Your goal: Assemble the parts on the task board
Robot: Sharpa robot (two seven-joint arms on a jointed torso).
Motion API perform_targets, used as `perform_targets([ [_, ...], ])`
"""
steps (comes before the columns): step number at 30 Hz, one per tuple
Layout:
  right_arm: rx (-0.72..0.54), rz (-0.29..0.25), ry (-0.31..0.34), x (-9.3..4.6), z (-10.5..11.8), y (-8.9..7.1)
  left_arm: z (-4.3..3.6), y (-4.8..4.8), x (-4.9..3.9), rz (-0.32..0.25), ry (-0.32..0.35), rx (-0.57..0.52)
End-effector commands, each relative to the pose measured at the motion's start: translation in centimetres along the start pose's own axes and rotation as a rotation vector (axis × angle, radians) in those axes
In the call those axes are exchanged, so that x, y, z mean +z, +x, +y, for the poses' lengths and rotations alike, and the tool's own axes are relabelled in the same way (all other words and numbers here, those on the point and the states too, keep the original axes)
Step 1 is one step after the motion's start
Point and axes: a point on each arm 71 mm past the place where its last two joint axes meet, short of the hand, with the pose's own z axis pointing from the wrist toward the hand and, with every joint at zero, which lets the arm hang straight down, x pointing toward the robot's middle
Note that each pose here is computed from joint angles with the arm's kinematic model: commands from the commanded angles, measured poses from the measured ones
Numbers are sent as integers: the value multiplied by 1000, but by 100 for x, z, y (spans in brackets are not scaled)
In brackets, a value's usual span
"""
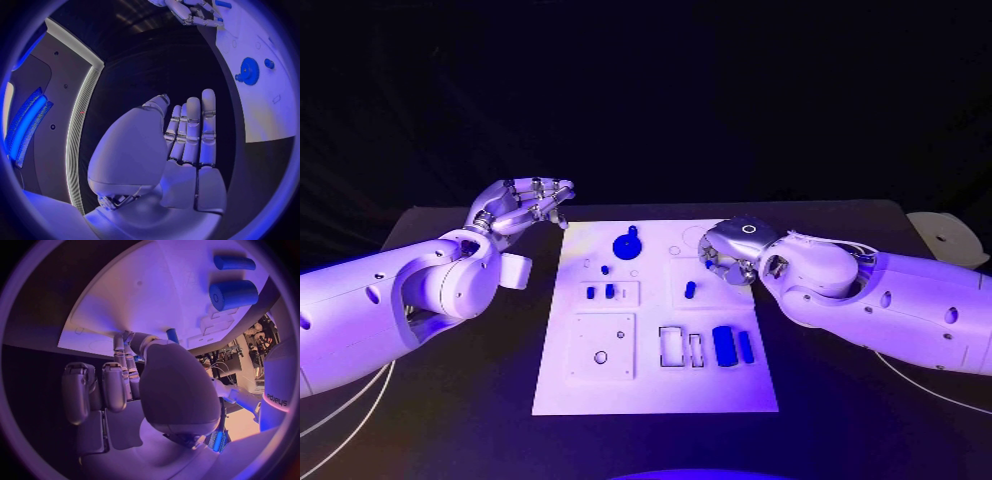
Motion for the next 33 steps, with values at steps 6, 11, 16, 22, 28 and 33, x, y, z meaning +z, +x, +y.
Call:
perform_targets([
  [6, 12, -86, 26, -46, -15, -55, 0, 0, 3, 2, -5, -7],
  [11, 24, -110, 27, -59, -12, -99, 2, -7, 3, 1, -6, -7],
  [16, 38, -124, 31, -83, -18, -145, 3, -14, 3, 0, -7, -6],
  [22, 72, -139, 31, -162, -7, -233, 4, -22, 1, -1, -9, -6],
  [28, 124, -173, -29, -235, 225, -352, 7, -27, 3, -3, -10, -5],
  [33, 165, -193, -106, -246, 521, -423, 13, -11, 16, 0, -11, -6],
])
